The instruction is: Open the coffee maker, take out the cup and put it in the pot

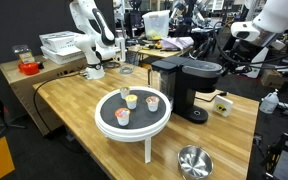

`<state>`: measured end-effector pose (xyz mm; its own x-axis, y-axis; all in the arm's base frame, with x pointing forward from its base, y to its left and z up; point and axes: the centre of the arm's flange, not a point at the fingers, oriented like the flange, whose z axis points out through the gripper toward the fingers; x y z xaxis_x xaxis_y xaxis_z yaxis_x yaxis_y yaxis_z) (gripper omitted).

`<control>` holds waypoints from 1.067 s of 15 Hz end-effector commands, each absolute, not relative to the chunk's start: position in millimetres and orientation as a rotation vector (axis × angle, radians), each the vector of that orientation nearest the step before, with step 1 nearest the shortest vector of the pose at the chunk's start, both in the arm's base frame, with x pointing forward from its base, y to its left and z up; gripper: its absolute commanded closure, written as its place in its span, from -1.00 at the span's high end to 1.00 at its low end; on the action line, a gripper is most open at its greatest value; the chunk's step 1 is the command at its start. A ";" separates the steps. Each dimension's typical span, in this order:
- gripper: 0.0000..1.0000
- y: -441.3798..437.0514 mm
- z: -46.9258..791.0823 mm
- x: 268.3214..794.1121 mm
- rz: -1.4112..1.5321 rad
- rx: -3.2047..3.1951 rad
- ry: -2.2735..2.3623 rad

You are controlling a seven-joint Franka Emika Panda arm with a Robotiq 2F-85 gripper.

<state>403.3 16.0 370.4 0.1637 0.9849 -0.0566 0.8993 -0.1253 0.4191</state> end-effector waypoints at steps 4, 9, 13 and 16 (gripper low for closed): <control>-1.00 14.2 379.2 420.1 0.377 2.053 1.798; -1.00 15.0 386.0 422.3 0.386 2.039 1.793; -1.00 14.6 394.1 425.9 0.400 2.030 1.782; -1.00 16.1 401.7 427.8 0.410 2.011 1.780</control>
